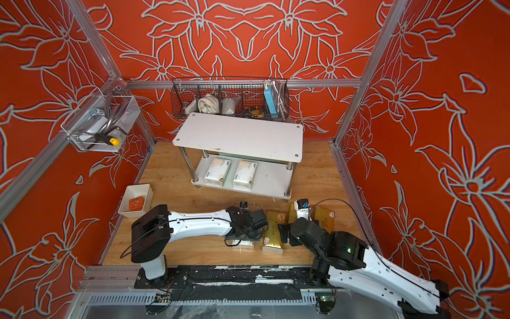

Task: Place the tissue boxes on the shelf by color
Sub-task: Pick up the box of tissues from the center of the board, then place a box of tissues on the shelf.

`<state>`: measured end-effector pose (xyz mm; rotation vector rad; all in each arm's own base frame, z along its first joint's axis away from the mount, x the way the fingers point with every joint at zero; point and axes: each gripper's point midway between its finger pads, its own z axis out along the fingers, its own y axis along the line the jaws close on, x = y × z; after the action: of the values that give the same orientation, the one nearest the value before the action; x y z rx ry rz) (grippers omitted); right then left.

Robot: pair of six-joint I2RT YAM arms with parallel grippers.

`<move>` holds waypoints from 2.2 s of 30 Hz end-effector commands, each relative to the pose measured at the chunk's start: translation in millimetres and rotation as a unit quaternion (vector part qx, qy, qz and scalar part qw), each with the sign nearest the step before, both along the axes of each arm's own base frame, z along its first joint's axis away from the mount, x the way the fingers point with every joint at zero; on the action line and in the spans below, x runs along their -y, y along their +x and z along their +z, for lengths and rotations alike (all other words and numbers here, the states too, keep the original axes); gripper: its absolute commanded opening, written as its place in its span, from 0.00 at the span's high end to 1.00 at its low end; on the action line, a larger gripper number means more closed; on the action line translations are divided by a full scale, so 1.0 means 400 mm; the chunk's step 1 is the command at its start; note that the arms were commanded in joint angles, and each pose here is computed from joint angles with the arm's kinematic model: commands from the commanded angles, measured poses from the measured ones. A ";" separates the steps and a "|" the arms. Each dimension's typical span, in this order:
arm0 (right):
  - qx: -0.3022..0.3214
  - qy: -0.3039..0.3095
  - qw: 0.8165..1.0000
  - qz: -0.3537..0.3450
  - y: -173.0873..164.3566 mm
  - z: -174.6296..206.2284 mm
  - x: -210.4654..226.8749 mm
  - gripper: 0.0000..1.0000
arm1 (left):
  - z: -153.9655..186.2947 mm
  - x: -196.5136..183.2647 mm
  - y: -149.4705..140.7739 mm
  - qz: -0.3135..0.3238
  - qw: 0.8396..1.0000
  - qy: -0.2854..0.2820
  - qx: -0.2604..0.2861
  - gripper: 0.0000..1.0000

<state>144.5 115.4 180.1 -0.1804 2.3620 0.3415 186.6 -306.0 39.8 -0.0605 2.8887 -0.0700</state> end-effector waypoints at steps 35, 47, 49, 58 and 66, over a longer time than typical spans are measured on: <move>0.013 0.080 0.997 -0.020 -0.011 0.001 0.013 0.01 | 0.255 0.093 0.157 -0.134 0.980 -0.052 0.136 0.20; 0.011 0.076 0.997 -0.027 -0.006 -0.022 0.010 0.01 | 0.279 0.180 0.297 -0.128 0.974 -0.084 0.167 0.20; 0.012 0.077 0.997 -0.028 -0.004 -0.024 0.008 0.01 | 0.274 0.195 0.314 -0.126 0.974 -0.085 0.169 0.20; 0.011 0.073 0.997 -0.028 -0.001 -0.034 0.003 0.01 | 0.254 0.239 0.391 -0.113 0.974 -0.081 0.181 0.19; 0.010 0.077 0.996 -0.041 -0.008 -0.042 0.028 0.01 | 0.245 0.257 0.457 -0.102 0.972 -0.073 0.199 0.18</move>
<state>140.9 113.5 168.4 -0.0467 2.3069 0.5127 354.0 -405.9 129.3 0.2096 2.5237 -0.3090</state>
